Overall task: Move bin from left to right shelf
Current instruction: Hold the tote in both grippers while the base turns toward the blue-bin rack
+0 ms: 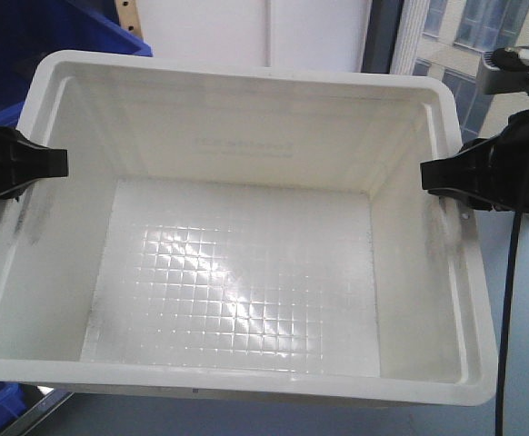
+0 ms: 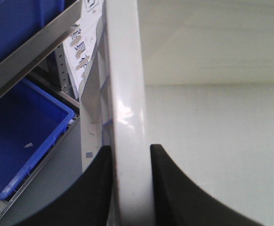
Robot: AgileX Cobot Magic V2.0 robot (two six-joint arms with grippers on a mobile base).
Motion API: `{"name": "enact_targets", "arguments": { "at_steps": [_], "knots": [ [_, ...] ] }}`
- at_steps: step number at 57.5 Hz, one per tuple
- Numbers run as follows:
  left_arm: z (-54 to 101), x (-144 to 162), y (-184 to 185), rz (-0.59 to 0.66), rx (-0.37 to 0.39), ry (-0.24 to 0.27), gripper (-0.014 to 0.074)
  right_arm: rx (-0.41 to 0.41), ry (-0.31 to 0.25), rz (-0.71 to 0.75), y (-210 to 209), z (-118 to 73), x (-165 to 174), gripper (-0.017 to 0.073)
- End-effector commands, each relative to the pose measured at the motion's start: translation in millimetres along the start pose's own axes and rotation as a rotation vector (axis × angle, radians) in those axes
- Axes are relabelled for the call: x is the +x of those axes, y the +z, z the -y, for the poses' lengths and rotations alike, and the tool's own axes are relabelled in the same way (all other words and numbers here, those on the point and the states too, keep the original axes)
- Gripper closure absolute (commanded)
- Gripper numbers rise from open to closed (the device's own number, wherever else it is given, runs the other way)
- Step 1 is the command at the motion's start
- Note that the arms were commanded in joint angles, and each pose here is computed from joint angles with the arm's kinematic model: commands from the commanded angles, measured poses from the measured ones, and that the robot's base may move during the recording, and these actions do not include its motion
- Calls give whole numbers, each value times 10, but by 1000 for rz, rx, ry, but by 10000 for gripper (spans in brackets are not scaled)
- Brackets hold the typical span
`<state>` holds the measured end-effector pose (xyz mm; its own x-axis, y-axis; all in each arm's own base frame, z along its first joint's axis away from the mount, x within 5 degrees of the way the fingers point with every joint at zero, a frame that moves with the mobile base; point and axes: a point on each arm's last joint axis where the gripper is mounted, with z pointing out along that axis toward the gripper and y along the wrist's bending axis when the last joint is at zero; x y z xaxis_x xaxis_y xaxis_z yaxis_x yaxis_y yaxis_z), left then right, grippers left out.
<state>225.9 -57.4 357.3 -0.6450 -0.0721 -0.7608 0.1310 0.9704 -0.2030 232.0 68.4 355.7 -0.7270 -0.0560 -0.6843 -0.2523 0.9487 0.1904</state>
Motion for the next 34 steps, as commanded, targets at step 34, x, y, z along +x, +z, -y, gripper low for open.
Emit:
{"name": "enact_targets", "arguments": {
  "at_steps": [34],
  "knots": [
    [56, -228, -213, 207, 34, 21, 600, -1, -24, 182, -210, -25, -196, 564]
  ]
}}
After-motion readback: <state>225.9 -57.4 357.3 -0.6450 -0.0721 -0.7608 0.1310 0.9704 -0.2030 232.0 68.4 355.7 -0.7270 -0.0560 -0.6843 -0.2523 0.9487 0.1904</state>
